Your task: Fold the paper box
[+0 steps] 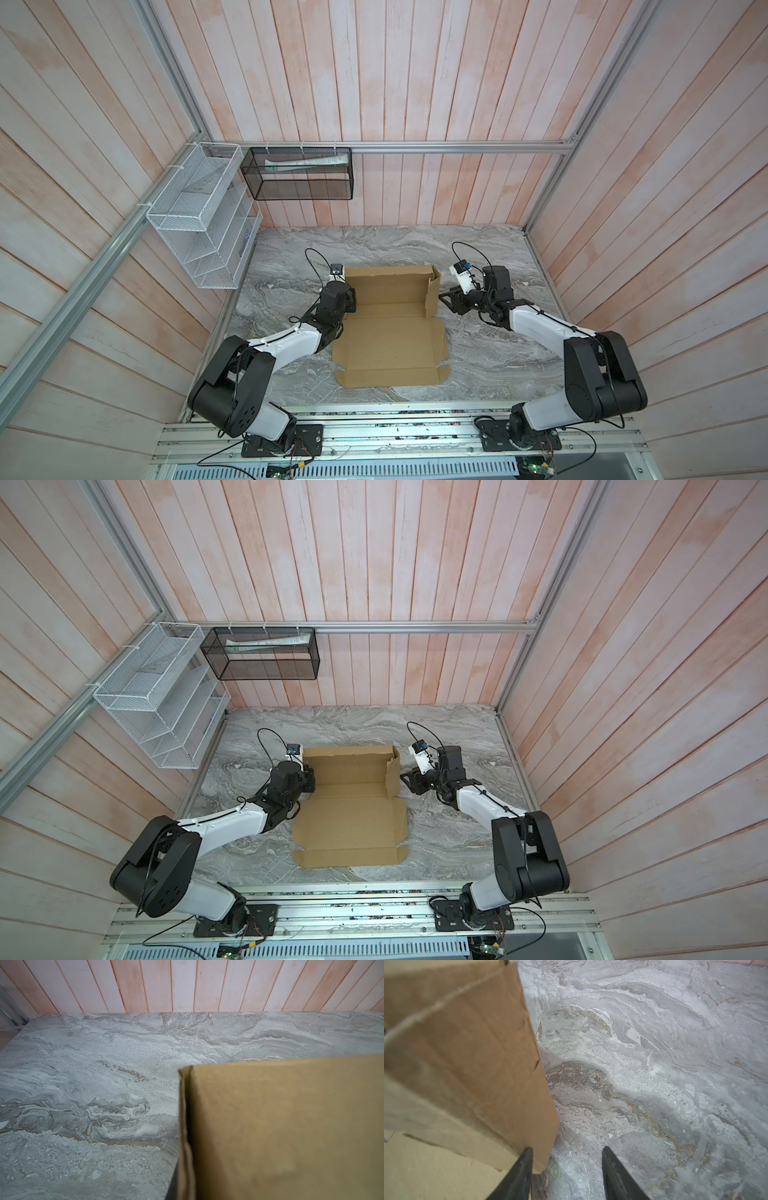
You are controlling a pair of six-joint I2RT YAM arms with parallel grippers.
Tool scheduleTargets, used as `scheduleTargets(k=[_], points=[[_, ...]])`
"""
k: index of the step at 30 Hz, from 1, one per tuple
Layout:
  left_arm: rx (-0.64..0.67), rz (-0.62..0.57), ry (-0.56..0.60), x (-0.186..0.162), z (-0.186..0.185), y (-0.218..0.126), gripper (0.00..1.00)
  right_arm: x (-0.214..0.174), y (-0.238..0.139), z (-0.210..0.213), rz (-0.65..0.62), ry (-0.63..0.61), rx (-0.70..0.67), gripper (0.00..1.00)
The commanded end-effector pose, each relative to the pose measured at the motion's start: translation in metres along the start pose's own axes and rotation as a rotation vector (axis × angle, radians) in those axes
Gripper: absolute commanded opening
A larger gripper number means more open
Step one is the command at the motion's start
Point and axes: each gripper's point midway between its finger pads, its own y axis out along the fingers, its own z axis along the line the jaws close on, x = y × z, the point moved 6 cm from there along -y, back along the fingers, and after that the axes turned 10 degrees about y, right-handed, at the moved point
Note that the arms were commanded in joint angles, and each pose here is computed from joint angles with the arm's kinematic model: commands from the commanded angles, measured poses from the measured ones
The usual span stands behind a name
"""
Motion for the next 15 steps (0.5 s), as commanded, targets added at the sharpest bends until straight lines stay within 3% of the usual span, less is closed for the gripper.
scheduleTargets(k=[1, 15], points=[[0.004, -0.040, -0.022, 0.0139, 0.0024, -0.0029, 0.00, -0.0052, -0.0028, 0.0033, 0.018, 0.003, -0.007, 0.53], [0.005, -0.047, -0.027, 0.0147, 0.0035, -0.0057, 0.00, -0.0067, -0.0005, 0.0072, 0.022, 0.005, 0.009, 0.45]])
